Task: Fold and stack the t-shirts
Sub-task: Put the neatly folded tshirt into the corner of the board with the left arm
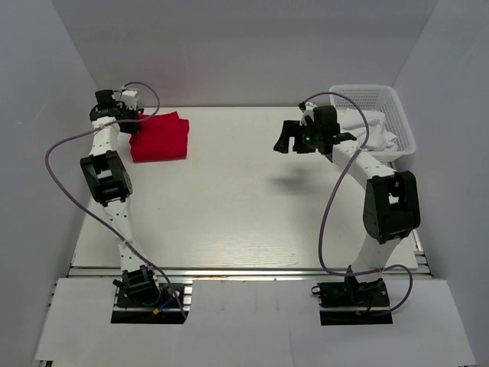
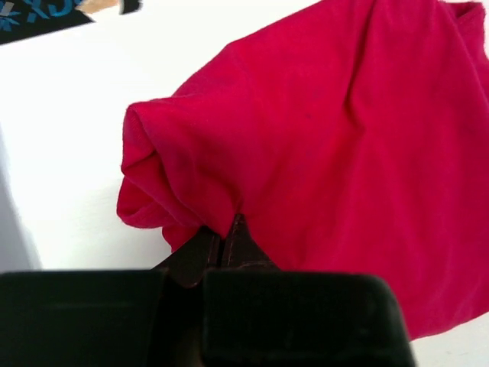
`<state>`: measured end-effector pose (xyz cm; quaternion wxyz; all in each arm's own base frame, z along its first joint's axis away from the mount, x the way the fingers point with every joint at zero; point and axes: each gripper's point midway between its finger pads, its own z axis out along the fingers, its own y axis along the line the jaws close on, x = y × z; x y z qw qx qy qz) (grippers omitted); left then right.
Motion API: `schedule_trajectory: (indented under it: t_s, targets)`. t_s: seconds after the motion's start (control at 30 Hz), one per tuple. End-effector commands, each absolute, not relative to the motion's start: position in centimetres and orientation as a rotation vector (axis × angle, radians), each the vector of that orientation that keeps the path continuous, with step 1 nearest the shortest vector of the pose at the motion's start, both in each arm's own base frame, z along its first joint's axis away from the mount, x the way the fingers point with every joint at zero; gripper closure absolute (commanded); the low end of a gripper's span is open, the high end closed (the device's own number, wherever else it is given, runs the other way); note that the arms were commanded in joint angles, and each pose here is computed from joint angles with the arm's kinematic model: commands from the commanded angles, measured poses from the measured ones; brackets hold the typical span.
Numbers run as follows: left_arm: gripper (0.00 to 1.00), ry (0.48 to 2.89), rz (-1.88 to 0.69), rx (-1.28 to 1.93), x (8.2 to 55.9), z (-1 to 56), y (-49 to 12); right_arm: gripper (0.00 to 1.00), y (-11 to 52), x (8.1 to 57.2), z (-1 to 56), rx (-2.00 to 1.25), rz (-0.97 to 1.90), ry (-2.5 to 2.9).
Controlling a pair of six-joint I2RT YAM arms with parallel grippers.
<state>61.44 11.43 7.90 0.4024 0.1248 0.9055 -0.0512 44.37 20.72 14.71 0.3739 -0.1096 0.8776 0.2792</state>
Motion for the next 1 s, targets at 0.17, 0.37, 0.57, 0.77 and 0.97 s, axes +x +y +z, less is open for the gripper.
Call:
schedule_trajectory:
  t_s: [0.17,0.37,0.57,0.77,0.97]
  targets:
    - [1.0,2.124,0.064,0.329,63.8,14.5,15.2,0.1,20.3,46.0,14.7,-0.269,0.671,2.25]
    - [1.0,2.116,0.144,0.352,64.2,14.1,16.8,0.1,20.1,46.4,14.1,-0.261,0.651,2.277]
    - [1.0,2.07,0.282,0.285,65.0,15.0,20.2,0.1,20.1,46.7,13.3,-0.244,0.643,2.302]
    - [0.97,1.989,0.284,0.252,66.4,16.1,20.9,0.1,20.9,46.7,11.9,-0.246,0.692,2.361]
    - [0.11,1.954,0.248,0.262,66.9,16.6,19.8,0.1,20.7,46.5,12.1,-0.247,0.689,2.361]
